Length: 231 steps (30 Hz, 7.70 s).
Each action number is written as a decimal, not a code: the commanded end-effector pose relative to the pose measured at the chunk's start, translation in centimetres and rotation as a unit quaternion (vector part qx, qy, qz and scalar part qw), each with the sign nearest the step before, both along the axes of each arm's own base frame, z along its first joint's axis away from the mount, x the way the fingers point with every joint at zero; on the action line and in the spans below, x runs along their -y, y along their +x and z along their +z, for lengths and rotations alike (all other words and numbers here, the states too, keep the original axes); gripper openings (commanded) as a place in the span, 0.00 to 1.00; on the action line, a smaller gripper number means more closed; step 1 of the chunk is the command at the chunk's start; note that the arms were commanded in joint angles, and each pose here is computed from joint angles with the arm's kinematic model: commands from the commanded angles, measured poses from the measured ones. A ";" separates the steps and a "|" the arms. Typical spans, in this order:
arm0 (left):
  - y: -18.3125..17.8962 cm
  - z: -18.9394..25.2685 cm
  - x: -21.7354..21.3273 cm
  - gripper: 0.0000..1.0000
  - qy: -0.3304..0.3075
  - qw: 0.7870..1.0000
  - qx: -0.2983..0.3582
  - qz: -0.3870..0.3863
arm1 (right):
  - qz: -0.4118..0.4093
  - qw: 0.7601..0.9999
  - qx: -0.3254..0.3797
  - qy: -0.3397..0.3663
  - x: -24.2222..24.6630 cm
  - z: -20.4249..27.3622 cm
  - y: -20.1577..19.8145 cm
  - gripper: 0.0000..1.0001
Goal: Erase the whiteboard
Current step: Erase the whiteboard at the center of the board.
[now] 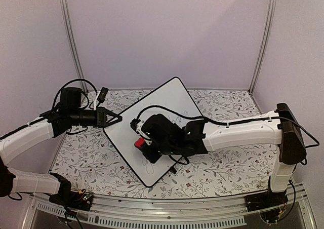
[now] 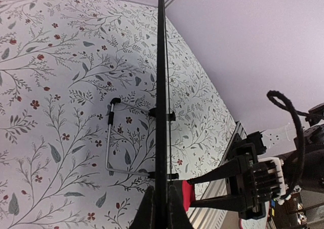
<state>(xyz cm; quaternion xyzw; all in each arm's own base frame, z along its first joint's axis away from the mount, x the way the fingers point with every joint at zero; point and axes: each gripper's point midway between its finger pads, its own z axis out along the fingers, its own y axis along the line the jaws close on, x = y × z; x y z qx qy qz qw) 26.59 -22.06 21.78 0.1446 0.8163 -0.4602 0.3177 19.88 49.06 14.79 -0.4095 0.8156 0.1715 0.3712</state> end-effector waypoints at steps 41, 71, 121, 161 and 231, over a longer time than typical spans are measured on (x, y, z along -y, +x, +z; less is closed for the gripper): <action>-0.1 0.0 -0.1 0.00 -0.003 1.000 0.009 -0.007 | -0.023 0.999 -0.023 -0.033 2.8 -3.8 0.4 0.00; -0.2 0.2 -0.1 0.00 -0.006 1.000 0.011 -0.010 | -0.031 0.999 -0.019 -0.027 3.0 -3.6 2.2 0.00; -0.2 0.2 0.0 0.00 -0.009 1.000 0.010 -0.012 | -0.040 0.999 -0.007 -0.010 2.9 -1.7 3.8 0.00; 0.0 0.1 -0.2 0.00 -0.010 1.000 0.008 -0.009 | -0.024 0.998 -0.025 -0.052 5.3 -4.5 1.6 0.00; 0.0 0.2 -0.2 0.00 -0.011 1.000 0.010 -0.010 | -0.048 0.997 -0.046 -0.032 7.0 -4.2 4.5 0.00</action>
